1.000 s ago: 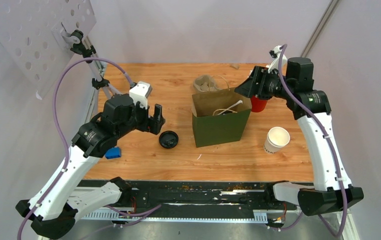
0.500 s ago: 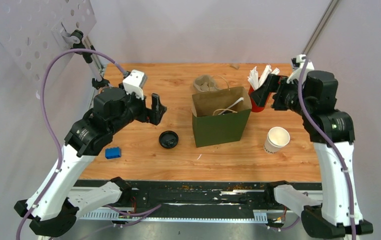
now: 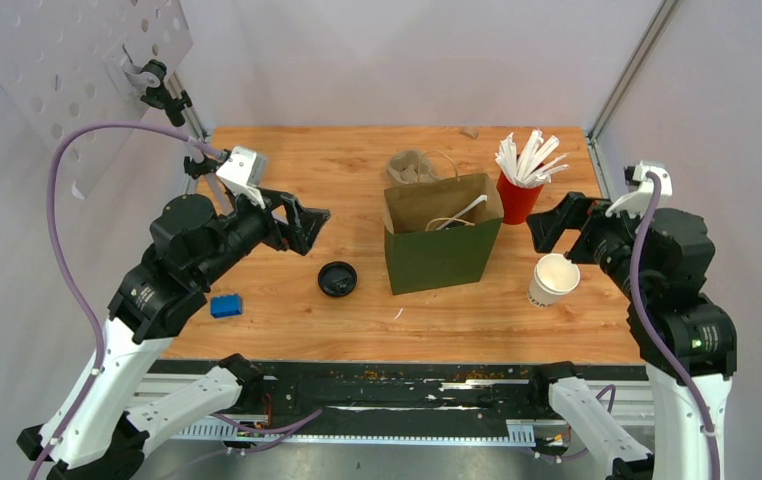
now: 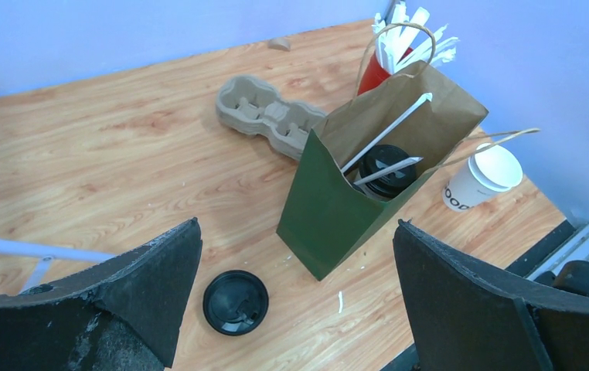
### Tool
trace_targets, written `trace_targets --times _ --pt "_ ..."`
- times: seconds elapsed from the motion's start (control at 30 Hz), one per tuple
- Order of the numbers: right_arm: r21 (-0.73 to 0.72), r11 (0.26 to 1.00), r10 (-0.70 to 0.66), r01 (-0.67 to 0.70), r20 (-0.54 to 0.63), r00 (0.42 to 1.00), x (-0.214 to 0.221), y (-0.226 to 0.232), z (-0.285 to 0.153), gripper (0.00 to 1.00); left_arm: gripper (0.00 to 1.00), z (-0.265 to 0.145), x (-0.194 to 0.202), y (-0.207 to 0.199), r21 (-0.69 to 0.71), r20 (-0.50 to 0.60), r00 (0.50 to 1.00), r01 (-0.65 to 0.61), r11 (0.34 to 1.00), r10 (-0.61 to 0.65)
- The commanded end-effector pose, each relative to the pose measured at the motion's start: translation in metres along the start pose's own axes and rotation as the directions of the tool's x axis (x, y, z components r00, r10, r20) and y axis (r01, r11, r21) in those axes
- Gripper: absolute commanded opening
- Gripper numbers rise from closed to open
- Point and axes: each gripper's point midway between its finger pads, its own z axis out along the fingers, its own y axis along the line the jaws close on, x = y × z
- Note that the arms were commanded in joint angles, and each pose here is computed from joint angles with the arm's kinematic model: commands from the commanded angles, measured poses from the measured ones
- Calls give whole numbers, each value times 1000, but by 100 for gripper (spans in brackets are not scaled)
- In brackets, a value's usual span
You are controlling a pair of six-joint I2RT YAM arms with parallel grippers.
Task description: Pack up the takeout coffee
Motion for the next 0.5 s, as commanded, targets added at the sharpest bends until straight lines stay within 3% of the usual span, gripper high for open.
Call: trace_targets --times 0.0,0.47 --pt "-58 998 30 -25 83 996 -7 10 -10 100 100 -4 -6 -3 8 37 998 55 998 -55" --pt "-82 996 36 -30 80 996 -4 14 -21 100 100 -17 -2 1 -4 61 994 86 996 -86"
